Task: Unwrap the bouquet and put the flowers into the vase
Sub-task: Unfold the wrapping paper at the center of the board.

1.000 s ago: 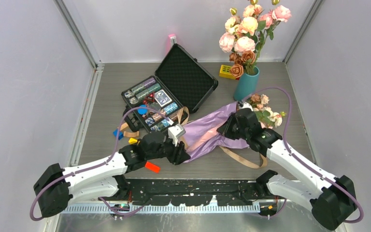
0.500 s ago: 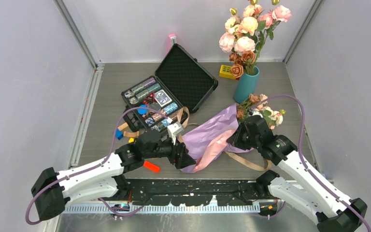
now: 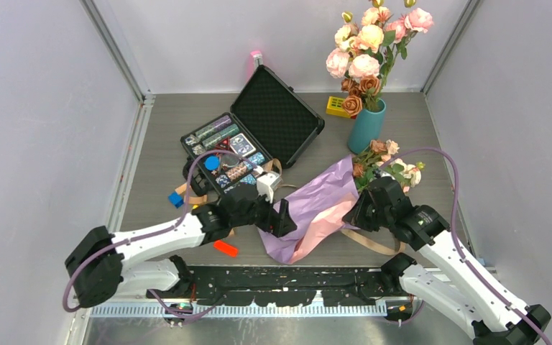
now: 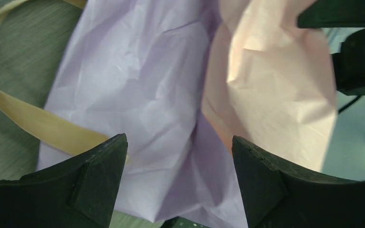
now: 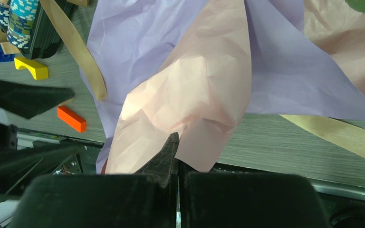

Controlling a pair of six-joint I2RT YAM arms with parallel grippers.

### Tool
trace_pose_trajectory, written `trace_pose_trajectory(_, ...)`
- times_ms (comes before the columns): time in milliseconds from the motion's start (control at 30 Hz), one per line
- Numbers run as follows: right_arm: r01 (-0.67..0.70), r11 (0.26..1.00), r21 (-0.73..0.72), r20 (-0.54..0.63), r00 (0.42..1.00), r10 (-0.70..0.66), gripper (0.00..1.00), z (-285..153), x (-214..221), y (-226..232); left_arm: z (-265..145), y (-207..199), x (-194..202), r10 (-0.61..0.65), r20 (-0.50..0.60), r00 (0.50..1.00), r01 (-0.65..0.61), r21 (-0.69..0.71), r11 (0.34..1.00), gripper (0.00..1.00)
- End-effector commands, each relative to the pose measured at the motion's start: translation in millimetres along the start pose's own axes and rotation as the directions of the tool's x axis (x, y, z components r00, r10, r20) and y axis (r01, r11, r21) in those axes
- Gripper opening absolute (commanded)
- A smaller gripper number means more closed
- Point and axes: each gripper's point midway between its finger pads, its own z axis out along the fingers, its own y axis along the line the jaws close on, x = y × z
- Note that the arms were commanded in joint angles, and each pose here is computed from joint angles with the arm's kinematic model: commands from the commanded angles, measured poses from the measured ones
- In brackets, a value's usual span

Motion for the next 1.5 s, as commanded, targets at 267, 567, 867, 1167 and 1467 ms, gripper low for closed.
trace_pose_trajectory(267,-0.009,0.999,-0.05,-0.01,1.0,0.009,0.0,-8.3,5.6,5.3,46.7,44.8,-41.2,0.148,-0.111,0.983,-0.156,-0.073,0.985,0.84)
trace_pose_trajectory(567,-0.002,0.999,-0.052,-0.001,1.0,0.002,0.0,-11.9,2.7,6.8,70.5,64.7,-53.1,0.159,-0.187,0.969,-0.15,0.058,0.987,0.84)
trace_pose_trajectory(867,0.014,0.999,-0.038,-0.001,1.0,-0.015,0.0,-9.7,4.3,2.2,99.4,70.9,-41.7,0.123,-0.263,0.957,-0.093,0.121,0.988,0.83)
trace_pose_trajectory(1167,0.049,0.998,-0.035,-0.001,0.999,-0.049,0.0,-4.2,1.5,3.6,105.6,62.8,-23.1,0.066,-0.306,0.95,-0.017,0.16,0.987,0.62)
trace_pose_trajectory(1467,0.048,0.998,-0.041,0.006,0.999,-0.047,0.0,-2.9,-0.9,6.3,110.8,60.7,-20.3,0.073,-0.304,0.95,-0.026,0.156,0.987,0.2)
